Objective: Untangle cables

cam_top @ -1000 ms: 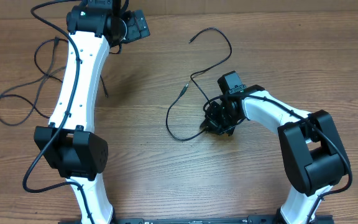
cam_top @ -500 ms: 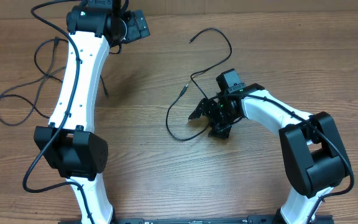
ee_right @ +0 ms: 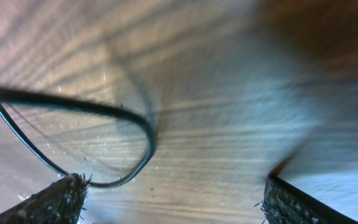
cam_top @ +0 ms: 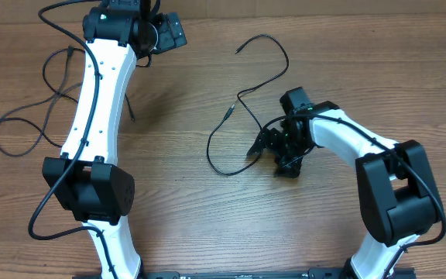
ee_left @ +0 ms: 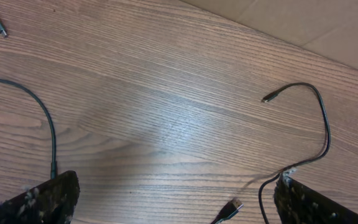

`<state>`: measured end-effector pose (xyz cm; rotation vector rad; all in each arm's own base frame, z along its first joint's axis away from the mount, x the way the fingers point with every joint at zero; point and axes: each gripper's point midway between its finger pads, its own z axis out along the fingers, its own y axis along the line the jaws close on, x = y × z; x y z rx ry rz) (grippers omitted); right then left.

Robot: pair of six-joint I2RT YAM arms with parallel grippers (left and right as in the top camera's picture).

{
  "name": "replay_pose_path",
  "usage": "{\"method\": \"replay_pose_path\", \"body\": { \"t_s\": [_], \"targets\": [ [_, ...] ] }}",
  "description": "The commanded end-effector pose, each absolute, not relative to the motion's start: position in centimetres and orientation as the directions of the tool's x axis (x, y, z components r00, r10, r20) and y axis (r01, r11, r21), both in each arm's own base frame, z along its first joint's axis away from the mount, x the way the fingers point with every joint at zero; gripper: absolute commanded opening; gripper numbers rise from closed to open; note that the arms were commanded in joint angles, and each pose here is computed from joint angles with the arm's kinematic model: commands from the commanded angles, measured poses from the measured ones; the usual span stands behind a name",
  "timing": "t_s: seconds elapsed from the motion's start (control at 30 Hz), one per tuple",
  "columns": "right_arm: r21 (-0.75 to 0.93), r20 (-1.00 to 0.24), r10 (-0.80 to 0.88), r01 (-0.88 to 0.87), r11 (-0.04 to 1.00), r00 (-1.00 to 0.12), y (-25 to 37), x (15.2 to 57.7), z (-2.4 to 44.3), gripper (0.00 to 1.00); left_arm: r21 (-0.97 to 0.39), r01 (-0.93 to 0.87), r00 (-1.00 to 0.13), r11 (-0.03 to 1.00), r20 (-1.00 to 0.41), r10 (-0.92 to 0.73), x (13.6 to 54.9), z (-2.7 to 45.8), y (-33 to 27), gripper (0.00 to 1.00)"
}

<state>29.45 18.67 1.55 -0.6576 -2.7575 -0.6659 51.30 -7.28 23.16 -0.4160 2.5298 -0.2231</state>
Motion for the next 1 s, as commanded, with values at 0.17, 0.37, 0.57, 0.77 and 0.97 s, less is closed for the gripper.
{"method": "replay_pose_path", "body": {
  "t_s": [0.17, 0.37, 0.57, 0.77, 0.97],
  "targets": [
    [0.364, 0.190, 0.457, 0.495, 0.789, -0.869, 13.8, 32.7, 2.4, 0.97, -0.241, -0.211, -0.810, 0.947, -0.499, -0.307, 51.2, 22.8, -8.3, 1.00],
    [0.291, 0.116, 0.519, 0.528, 0.798, -0.847, 10.7, 33.7, 1.7, 1.00, -0.241, -0.187, -0.817, 0.952, -0.500, -0.287, 51.0, 22.8, -9.6, 1.00],
    [0.213, 0.045, 0.539, 0.535, 0.818, -0.841, 8.9, 34.0, 1.2, 1.00, -0.239, -0.157, -0.826, 0.958, -0.500, -0.260, 50.7, 22.8, -11.2, 1.00],
    [0.167, 0.026, 0.594, 0.589, 0.790, -0.804, 7.8, 33.9, 0.9, 1.00, -0.231, -0.132, -0.843, 0.964, -0.485, -0.231, 50.6, 21.7, -12.9, 1.00],
    [0.125, 0.019, 0.626, 0.623, 0.772, -0.779, 6.6, 33.2, 0.2, 1.00, -0.218, -0.108, -0.868, 0.970, -0.455, -0.199, 50.7, 19.5, -14.7, 1.00]
  ]
}}
